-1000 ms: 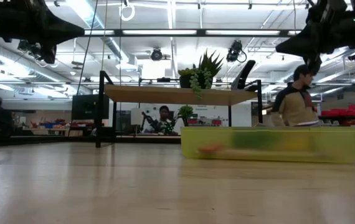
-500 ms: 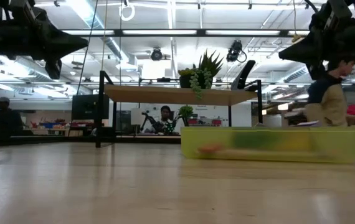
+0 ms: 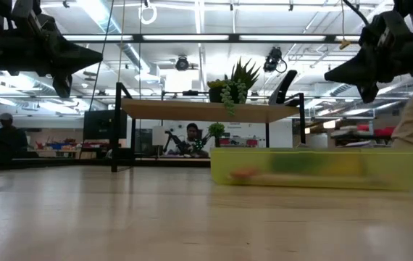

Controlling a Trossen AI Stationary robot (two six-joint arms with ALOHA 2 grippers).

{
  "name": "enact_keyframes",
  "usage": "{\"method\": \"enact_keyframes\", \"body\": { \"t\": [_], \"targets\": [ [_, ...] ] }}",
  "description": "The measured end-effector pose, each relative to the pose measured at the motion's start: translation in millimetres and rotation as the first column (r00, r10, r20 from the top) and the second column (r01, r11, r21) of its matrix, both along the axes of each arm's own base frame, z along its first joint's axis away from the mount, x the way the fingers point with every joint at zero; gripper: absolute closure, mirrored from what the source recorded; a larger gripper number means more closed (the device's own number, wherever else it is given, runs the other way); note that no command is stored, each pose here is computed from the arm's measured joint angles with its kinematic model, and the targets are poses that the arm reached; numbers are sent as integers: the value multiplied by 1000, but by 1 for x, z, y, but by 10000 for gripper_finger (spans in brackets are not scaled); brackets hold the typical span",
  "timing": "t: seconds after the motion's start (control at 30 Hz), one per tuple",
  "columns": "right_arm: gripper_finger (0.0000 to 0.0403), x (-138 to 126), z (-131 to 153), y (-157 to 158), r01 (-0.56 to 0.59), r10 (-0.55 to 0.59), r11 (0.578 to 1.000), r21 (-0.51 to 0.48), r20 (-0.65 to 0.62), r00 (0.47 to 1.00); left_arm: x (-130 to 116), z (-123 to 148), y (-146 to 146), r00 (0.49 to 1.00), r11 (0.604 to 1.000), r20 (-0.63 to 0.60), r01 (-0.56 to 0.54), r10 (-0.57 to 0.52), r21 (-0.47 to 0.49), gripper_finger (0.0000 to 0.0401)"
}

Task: Pack school essentials
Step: Return to Home Position

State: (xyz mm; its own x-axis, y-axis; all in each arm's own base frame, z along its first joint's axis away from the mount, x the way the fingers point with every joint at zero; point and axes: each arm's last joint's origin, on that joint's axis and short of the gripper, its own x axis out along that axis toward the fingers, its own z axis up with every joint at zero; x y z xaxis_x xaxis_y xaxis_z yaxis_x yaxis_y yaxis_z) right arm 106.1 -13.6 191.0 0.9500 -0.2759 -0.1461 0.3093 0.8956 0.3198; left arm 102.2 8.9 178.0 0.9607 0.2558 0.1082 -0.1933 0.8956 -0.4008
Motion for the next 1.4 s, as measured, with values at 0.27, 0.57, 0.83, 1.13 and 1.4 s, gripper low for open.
{"method": "enact_keyframes", "body": {
  "t": [0.27, 0.57, 0.83, 1.13, 1.4],
  "targets": [
    [401, 3, -25, 0, -14, 13, 999, 33, 9, 1000, 1, -7, -1, 998, 1000, -68, 17, -18, -18, 401],
    [388, 3, -31, 1, -11, 10, 995, 98, 4, 1000, 1, -8, 0, 999, 992, -50, 9, -15, -122, 390],
    [385, 1, -38, -1, 39, -33, 993, 107, -64, 997, 1, -14, 0, 993, 995, -120, -2, -10, -98, 383],
    [383, 2, -39, -1, -10, -1, 996, -85, -135, 991, 1, -13, 0, 994, 997, -113, -5, -4, -79, 386],
    [382, 2, -39, -1, -4, -4, 998, -62, -129, 992, 1, -13, 0, 994, 997, -108, -4, -5, -79, 372]
  ]
}}
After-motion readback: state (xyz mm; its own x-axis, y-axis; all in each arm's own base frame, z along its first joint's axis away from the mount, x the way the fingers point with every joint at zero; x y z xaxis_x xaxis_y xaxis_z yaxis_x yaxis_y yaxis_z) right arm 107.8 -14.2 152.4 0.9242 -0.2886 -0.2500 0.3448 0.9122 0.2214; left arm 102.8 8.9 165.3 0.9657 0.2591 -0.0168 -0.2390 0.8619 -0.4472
